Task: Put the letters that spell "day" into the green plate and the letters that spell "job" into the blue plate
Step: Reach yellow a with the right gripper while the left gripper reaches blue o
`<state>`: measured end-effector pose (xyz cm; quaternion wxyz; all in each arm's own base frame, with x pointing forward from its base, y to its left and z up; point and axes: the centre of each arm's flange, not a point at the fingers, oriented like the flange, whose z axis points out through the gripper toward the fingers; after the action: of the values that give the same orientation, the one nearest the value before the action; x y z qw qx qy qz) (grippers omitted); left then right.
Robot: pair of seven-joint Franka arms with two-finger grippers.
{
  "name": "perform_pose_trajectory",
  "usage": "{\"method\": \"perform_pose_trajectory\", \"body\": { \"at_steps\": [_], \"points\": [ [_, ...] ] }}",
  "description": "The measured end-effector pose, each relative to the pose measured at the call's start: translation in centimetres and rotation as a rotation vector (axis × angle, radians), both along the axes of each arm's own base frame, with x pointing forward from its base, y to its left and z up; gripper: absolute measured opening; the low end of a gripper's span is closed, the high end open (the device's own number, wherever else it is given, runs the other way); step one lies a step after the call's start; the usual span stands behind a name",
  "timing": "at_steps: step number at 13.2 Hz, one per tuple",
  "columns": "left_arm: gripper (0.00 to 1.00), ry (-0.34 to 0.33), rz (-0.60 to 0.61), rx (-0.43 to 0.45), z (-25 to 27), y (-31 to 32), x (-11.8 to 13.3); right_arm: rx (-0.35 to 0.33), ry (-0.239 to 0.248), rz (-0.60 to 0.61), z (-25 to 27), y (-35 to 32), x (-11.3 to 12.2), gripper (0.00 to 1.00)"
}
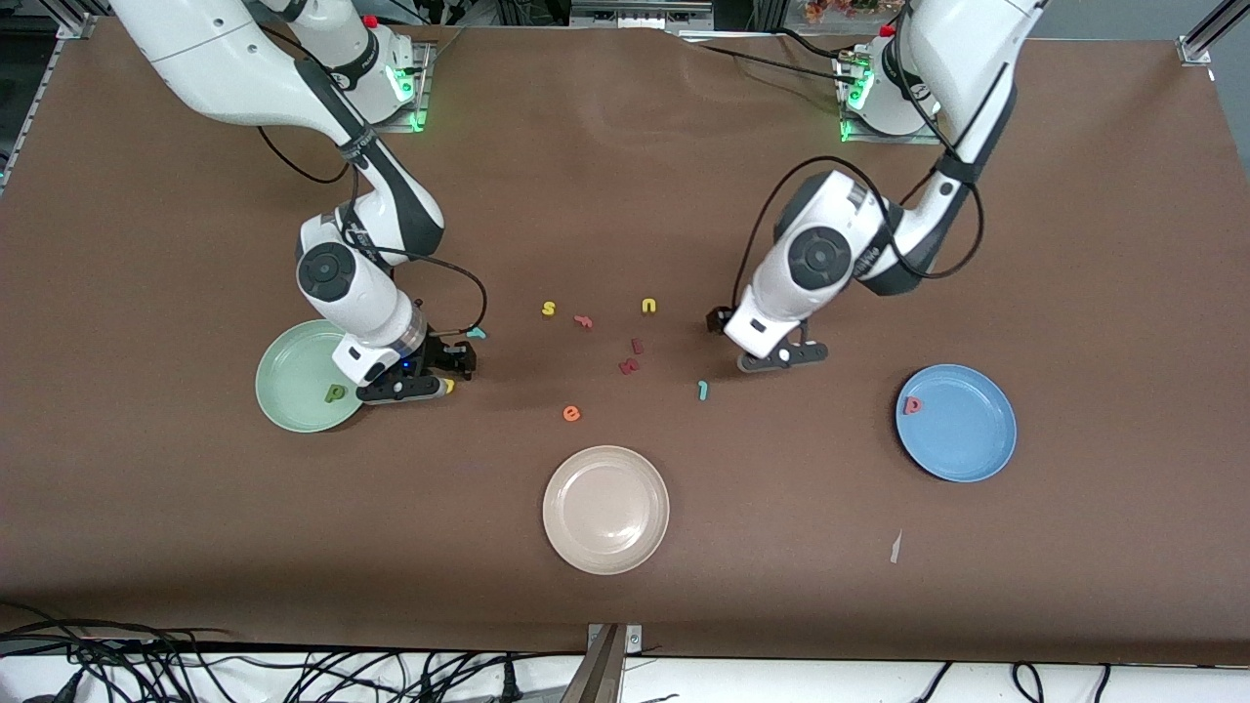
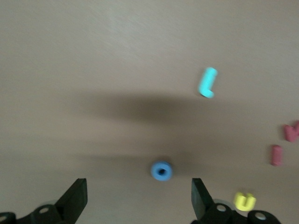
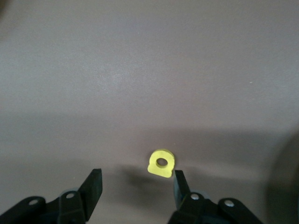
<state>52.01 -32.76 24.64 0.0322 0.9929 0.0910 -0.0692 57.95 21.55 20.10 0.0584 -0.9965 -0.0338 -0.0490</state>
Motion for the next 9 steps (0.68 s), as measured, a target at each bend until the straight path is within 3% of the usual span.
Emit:
{"method": "perform_pose_trajectory", "body": {
  "at_steps": [4,9],
  "points": [
    [0.97,-0.063,-0.025,-0.008,-2.4,-0.6,-2.8,-0.013,0.003,-0.029,-0.8,-1.5,0.5,0.70],
    [0.96,-0.080,-0.096,0.033,-3.7,-0.4,-3.5,-0.012,0.009,-0.031,-2.1,-1.6,0.3,0.68]
  ]
}}
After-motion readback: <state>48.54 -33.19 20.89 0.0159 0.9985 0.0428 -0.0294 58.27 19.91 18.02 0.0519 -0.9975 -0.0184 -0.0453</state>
